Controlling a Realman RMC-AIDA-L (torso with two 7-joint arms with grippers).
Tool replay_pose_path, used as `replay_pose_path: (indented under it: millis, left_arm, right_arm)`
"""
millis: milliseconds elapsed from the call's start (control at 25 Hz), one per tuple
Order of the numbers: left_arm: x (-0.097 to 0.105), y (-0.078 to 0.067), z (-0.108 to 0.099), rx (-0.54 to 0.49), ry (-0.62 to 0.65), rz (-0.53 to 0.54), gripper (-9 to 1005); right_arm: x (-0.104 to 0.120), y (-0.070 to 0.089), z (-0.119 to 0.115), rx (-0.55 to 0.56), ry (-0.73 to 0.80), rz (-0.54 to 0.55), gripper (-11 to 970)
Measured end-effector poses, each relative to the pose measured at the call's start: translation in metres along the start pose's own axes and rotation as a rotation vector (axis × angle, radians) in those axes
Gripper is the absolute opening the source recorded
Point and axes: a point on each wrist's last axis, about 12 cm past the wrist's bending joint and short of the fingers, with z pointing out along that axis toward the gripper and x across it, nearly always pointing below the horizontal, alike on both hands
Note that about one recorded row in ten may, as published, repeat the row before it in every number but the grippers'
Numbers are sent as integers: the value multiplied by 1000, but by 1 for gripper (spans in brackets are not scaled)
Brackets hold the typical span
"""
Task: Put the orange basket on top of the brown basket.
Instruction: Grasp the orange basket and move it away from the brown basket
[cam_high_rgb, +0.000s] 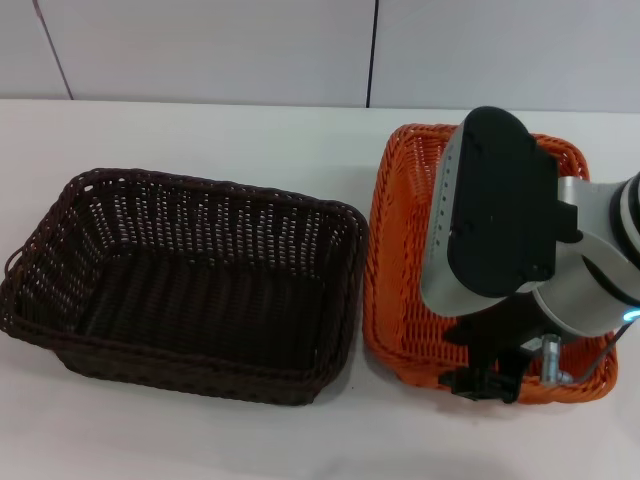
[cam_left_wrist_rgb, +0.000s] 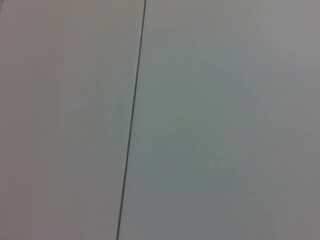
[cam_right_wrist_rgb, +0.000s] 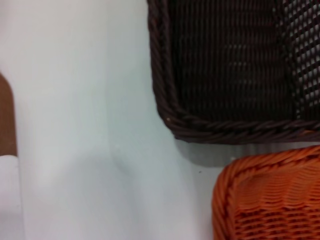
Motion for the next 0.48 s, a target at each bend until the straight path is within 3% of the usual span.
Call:
replay_pose_path:
  millis: [480]
  left_arm:
    - [1, -1, 1, 4, 2, -1, 522]
  right_arm:
    - [7, -7, 22, -28, 35, 24, 548]
